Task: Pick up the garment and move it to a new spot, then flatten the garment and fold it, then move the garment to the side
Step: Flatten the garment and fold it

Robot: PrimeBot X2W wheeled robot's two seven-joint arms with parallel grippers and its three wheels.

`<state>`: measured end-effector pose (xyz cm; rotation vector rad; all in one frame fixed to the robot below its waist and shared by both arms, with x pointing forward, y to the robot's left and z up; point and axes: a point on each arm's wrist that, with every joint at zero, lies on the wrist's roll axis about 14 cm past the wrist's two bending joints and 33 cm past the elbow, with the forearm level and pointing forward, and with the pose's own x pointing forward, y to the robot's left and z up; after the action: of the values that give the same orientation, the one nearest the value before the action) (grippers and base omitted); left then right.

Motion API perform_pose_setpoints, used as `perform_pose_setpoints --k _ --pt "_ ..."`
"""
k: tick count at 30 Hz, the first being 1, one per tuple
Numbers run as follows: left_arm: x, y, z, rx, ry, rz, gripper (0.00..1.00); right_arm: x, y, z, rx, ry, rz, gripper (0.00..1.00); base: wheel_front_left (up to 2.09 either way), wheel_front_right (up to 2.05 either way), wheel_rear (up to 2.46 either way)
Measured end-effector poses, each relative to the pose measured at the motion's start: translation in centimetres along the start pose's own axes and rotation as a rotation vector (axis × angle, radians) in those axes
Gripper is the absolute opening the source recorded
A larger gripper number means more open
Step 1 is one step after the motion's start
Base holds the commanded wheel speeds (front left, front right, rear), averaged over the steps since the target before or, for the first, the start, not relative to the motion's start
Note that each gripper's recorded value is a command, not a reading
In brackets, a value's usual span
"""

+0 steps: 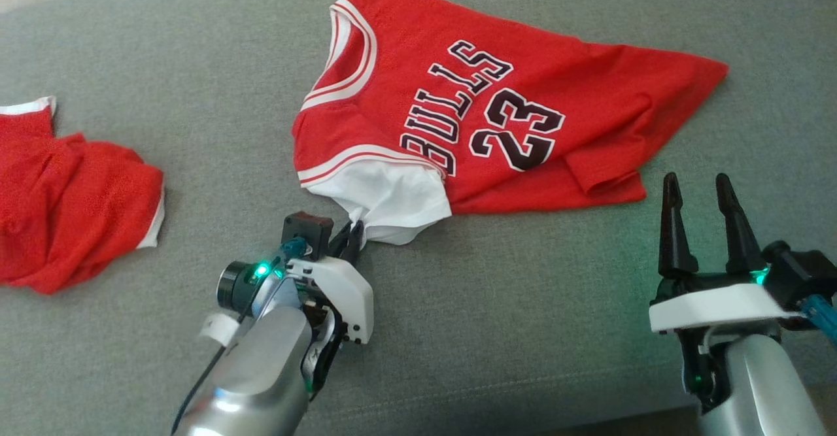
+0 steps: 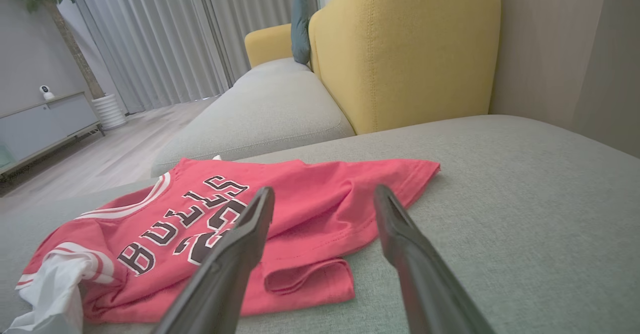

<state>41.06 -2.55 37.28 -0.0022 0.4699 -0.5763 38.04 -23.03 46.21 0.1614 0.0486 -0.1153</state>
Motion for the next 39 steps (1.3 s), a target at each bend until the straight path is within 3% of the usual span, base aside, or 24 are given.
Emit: perform_pose_setpoints --k 3,7,16,20,24,26,39 --pt "-0.4 0.6 0.6 -0.014 -0.036 0.040 0.00 0.1 0.3 0.2 0.002 -0.005 0.009 1.00 0.00 0.00 0.00" --pt "-1.3 3.6 2.9 -0.034 -0.137 0.178 0.00 0.2 -0.9 1.1 0.007 -0.035 -0.029 1.00 0.00 0.00 0.00" --pt "-6.8 9.2 12.6 0.027 -0.475 0.397 0.00 0.5 -1.1 1.6 0.019 -0.051 -0.039 1.00 0.00 0.00 0.00" --pt "-9.2 10.0 11.6 0.036 -0.490 0.459 0.00 0.6 -0.2 1.1 0.024 -0.033 -0.013 1.00 0.00 0.00 0.00" --pt "-9.6 10.0 7.6 0.027 -0.390 0.473 0.00 0.4 0.7 0.2 0.019 -0.002 0.013 1.00 0.00 0.00 0.00" --pt "-9.5 10.2 5.7 0.025 -0.332 0.481 1.00 0.3 0.9 -0.4 0.018 0.015 0.020 1.00 0.00 0.00 0.00" --pt "-10.6 9.9 8.5 -0.021 -0.449 0.477 1.00 -0.1 1.3 -5.5 0.054 0.189 0.015 1.00 0.00 0.00 0.00"
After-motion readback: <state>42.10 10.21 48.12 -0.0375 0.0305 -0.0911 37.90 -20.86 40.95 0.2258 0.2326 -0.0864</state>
